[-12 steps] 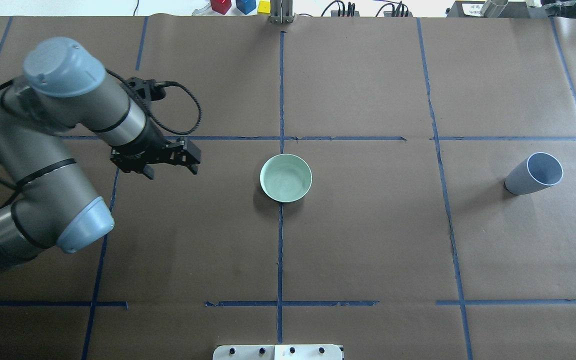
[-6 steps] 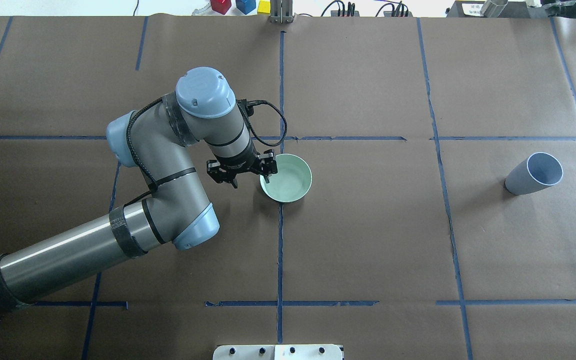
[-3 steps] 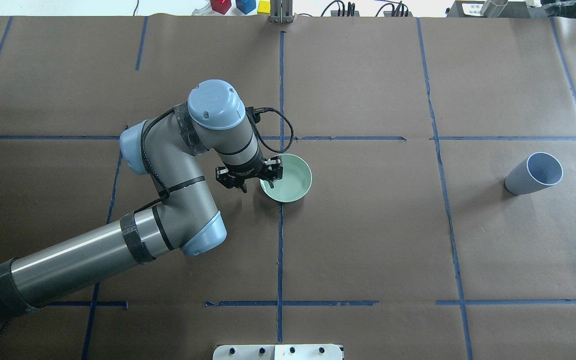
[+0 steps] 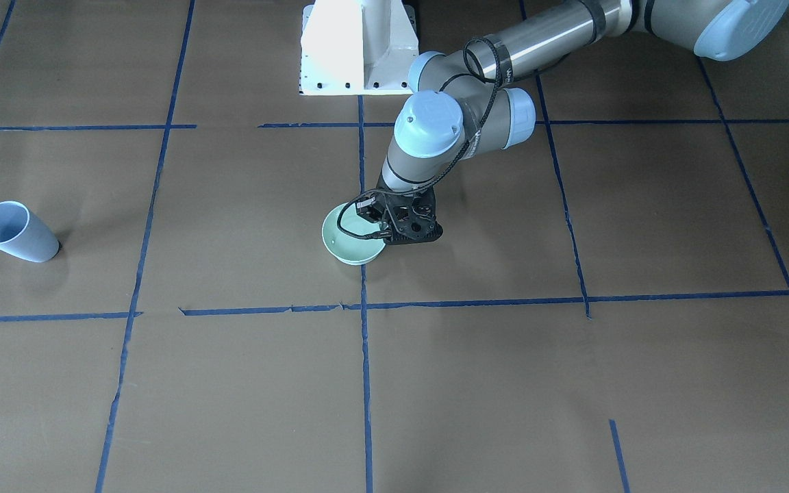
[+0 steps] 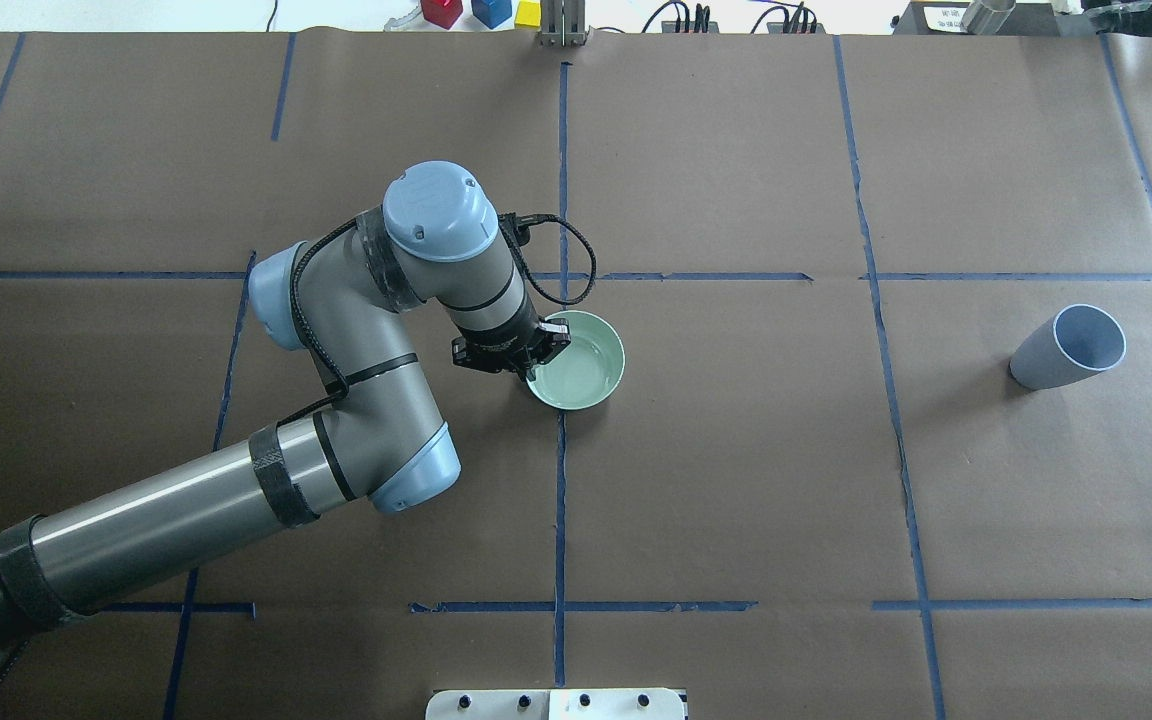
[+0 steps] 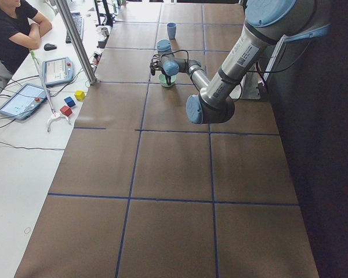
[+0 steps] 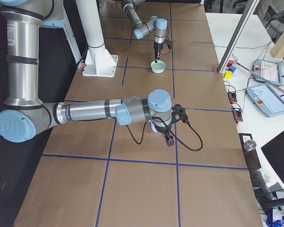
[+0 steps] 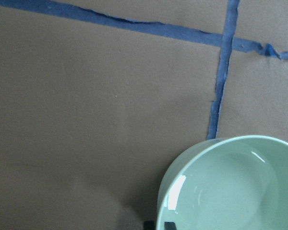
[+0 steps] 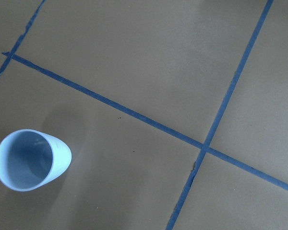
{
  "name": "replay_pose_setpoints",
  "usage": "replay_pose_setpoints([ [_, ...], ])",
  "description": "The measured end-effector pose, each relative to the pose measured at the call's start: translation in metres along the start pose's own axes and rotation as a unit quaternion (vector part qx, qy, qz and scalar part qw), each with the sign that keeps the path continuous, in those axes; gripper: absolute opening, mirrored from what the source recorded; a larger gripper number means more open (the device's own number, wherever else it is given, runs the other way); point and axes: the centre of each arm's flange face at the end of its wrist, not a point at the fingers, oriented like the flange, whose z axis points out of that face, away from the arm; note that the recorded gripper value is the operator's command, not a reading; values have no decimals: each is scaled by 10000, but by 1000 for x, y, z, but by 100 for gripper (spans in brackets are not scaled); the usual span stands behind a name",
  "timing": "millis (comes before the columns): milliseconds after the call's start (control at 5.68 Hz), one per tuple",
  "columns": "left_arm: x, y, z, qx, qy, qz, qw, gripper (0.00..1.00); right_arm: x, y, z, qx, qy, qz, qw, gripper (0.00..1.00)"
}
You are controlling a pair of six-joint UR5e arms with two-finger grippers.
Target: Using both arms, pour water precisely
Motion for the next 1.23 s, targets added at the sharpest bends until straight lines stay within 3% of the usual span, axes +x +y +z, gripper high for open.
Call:
replay_pose_setpoints([
  [528, -63, -23, -53, 261, 191, -103, 9994, 0, 0, 2, 0, -1, 10, 5, 10000, 100],
  [704, -100, -25, -69, 222, 237, -42, 9995, 0, 0, 2, -1, 2, 11, 5, 10000, 100],
  [1231, -237, -41, -103, 108, 51, 721, 9973, 0, 0, 0, -2, 19, 23, -9, 10000, 100],
])
